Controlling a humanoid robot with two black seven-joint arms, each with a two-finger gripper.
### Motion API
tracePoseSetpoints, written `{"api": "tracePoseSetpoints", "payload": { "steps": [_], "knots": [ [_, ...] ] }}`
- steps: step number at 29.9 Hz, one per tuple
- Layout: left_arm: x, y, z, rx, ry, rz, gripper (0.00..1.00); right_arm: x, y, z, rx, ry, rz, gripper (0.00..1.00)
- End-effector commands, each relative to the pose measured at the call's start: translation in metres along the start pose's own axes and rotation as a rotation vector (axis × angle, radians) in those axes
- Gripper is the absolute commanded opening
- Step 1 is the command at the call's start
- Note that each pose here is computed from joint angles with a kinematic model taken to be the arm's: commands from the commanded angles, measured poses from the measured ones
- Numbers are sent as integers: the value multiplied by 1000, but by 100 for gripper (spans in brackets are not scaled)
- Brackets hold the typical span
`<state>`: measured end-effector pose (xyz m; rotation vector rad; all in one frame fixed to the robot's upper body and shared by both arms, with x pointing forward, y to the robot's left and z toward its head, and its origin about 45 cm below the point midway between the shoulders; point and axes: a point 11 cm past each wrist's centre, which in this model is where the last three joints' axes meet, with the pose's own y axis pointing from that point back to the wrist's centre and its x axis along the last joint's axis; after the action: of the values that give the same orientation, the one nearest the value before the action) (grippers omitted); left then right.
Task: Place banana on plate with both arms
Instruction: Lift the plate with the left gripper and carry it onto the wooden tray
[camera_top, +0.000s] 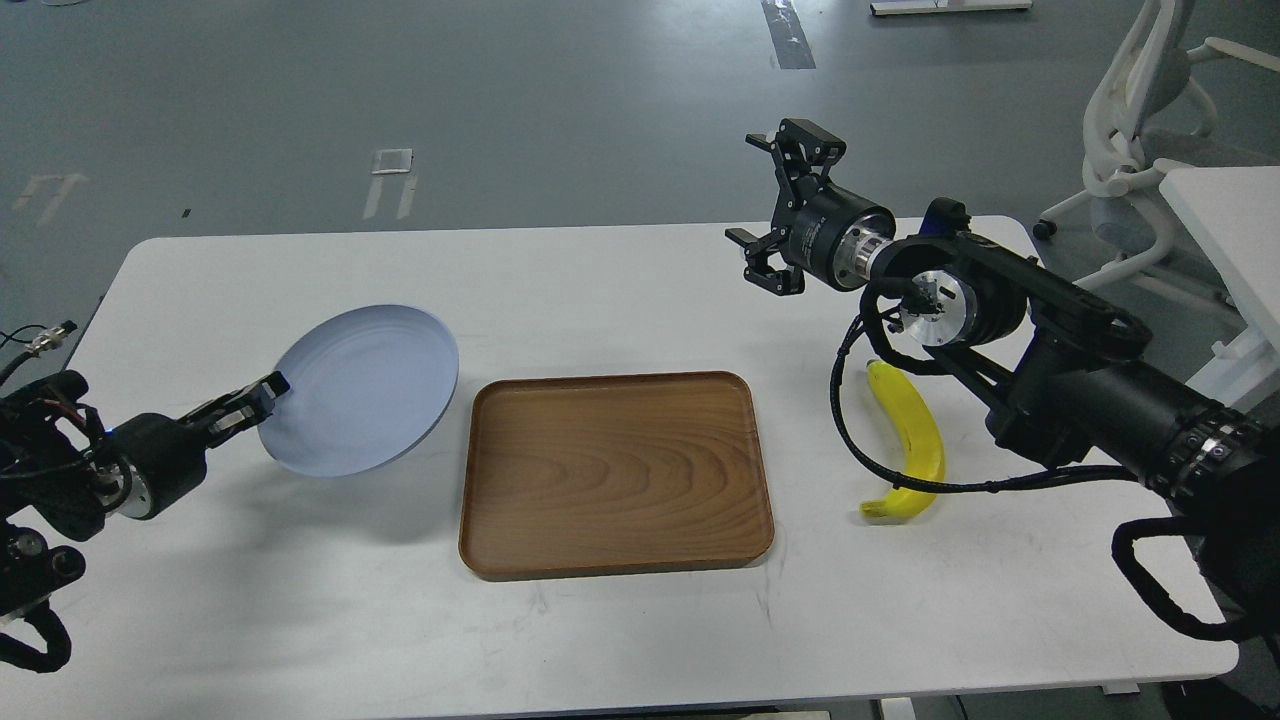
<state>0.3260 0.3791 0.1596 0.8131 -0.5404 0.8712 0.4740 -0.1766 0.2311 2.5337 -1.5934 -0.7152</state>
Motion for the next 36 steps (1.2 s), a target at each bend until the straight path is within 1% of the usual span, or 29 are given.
{"api": "tracePoseSetpoints", "payload": {
  "steps": [1,5,7,9,13,15,17,21,29,36],
  "knots": [
    [-14,-17,29,-86,-39,0,0,3,1,-2,2,3,7,100],
    [-24,-34,39,-123,-119,-20,0,4,1,-1,1,2,8,100],
    [-35,-56,55,-166,-157,-40,0,4,1,1,-2,0,9,100],
    [-39,-67,66,-192,-187,-66,0,4,1,1,-2,0,9,100],
    [-51,-75,73,-209,-248,-132,0,5,2,0,0,1,10,100],
    [-65,-78,76,-222,-258,-169,0,7,3,-1,2,3,15,100],
    [-68,-79,79,-231,-259,-174,0,11,5,-3,4,6,22,100],
    [-87,-84,86,-253,-270,-218,0,15,6,-4,5,8,30,100],
    [-102,-104,91,-252,-306,-233,0,15,6,-4,4,10,31,100],
    [-106,-108,90,-249,-319,-242,0,21,9,-3,2,9,43,100]
  ]
}}
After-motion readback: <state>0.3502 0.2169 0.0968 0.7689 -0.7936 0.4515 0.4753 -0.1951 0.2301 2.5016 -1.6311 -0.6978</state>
